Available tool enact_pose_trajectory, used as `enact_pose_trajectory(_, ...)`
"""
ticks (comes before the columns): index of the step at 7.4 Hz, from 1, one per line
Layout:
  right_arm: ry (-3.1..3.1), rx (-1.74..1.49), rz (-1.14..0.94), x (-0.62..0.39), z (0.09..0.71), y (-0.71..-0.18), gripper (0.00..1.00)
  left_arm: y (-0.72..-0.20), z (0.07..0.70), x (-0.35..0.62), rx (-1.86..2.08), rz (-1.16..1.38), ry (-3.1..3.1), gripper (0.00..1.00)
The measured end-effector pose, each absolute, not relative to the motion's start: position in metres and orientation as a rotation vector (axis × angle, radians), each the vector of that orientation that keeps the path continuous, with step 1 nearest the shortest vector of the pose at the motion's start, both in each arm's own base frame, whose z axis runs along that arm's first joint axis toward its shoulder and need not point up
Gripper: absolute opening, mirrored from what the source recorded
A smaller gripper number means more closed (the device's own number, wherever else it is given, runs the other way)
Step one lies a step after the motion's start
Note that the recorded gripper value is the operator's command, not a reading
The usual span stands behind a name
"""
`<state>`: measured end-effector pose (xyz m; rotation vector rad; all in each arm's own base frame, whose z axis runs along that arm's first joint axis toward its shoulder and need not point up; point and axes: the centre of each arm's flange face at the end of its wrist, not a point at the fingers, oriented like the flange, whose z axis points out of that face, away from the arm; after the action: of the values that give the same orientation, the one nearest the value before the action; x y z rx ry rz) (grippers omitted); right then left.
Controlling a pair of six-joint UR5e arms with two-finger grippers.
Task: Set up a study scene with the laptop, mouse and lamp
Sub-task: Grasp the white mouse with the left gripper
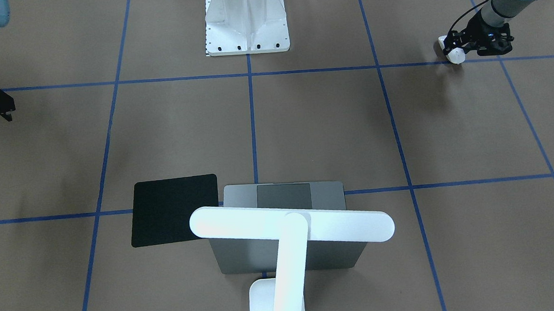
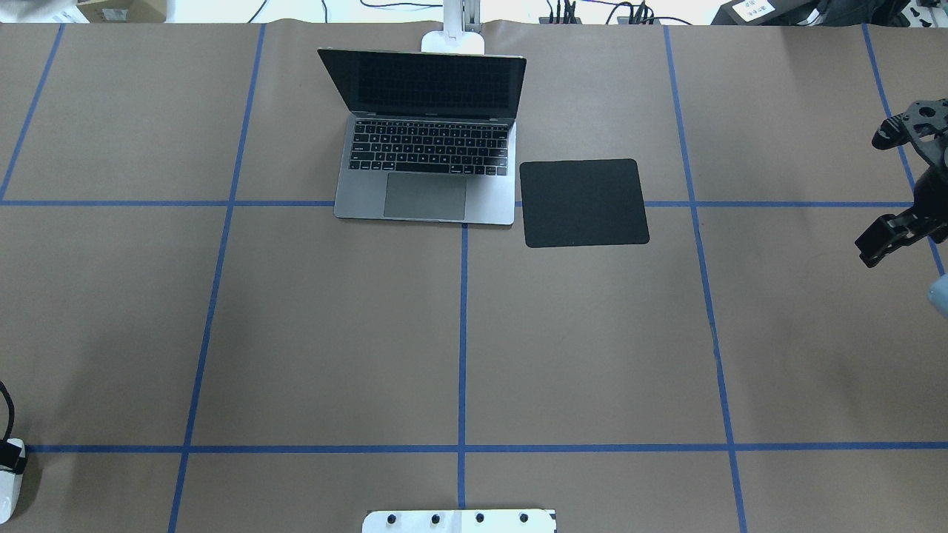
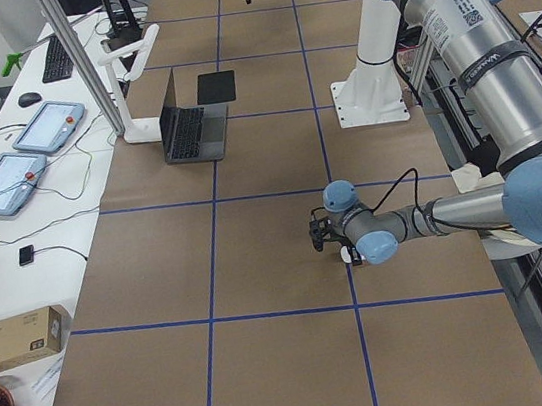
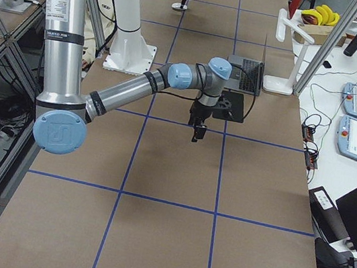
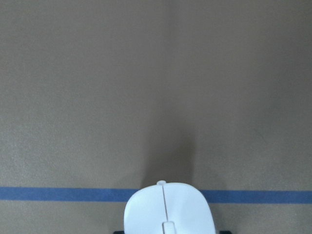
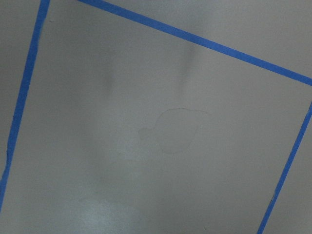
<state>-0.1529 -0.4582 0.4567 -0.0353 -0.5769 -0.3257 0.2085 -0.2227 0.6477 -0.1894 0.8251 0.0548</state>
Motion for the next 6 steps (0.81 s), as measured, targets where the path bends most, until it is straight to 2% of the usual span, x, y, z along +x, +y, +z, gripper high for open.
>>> enact_pose_trajectory(3, -0.577, -0.035, -0.326, -0.153, 0.456, -0.458, 1.00, -0.223, 0.647, 0.208, -0.188, 0.055, 0.829, 0.48)
enact_pose_trajectory(6, -0.578, -0.033, -0.325, -0.153, 0.455, -0.458, 1.00, -0.225, 0.636, 0.212, -0.180, 0.059, 0.854, 0.46)
